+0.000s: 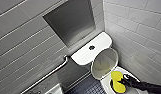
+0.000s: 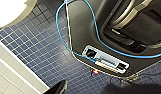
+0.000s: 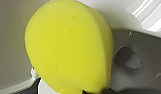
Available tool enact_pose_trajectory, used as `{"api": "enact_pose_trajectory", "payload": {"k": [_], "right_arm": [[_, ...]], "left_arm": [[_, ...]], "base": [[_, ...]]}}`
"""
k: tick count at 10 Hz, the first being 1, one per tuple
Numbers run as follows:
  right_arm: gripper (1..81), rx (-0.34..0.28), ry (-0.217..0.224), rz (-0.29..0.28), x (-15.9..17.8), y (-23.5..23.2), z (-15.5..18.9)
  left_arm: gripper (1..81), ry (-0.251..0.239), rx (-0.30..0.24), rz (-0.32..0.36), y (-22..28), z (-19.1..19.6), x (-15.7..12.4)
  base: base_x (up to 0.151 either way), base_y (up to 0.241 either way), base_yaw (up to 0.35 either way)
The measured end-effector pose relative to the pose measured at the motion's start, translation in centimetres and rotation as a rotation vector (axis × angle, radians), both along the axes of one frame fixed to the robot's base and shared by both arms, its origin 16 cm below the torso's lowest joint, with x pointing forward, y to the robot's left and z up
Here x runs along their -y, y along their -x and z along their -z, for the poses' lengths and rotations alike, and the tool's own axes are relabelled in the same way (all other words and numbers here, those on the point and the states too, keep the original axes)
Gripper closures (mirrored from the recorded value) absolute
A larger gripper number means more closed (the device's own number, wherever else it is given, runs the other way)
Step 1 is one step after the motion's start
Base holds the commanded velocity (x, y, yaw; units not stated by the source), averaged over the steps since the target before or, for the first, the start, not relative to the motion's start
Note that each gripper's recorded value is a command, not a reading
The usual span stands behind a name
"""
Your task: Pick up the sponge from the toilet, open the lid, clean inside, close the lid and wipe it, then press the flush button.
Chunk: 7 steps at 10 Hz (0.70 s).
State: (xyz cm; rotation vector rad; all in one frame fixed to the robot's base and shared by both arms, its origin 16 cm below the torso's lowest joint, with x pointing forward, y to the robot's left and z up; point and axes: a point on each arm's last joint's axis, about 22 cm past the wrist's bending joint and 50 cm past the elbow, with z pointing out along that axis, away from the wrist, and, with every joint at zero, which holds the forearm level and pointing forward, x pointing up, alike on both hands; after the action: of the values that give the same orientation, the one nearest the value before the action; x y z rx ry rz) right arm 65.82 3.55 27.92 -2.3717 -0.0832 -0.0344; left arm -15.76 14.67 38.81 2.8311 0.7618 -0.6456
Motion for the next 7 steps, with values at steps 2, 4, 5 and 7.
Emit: {"api": "enact_pose_trajectory", "payload": {"k": [2,4,5,7], "right_arm": [[81.1,0.020,-0.002,0.053,2.0,-0.9,-0.8],[81.1,0.027,0.033,0.114,6.7,-0.9,-0.9],[81.1,0.027,0.050,0.131,8.5,-0.7,-0.9],[81.1,0.027,0.057,0.139,9.3,-0.6,-0.9]], "left_arm": [[1.0,0.035,0.000,0.046,-0.8,0.5,0.1],[1.0,0.076,0.001,0.102,-1.6,1.2,0.2],[1.0,0.086,0.005,0.122,-2.0,1.5,0.0],[1.0,0.089,0.005,0.130,-2.0,1.6,-0.2]], "base": [[0.000,0.000,0.000],[0.000,0.000,0.000],[0.000,0.000,0.000],[0.000,0.000,0.000]]}}
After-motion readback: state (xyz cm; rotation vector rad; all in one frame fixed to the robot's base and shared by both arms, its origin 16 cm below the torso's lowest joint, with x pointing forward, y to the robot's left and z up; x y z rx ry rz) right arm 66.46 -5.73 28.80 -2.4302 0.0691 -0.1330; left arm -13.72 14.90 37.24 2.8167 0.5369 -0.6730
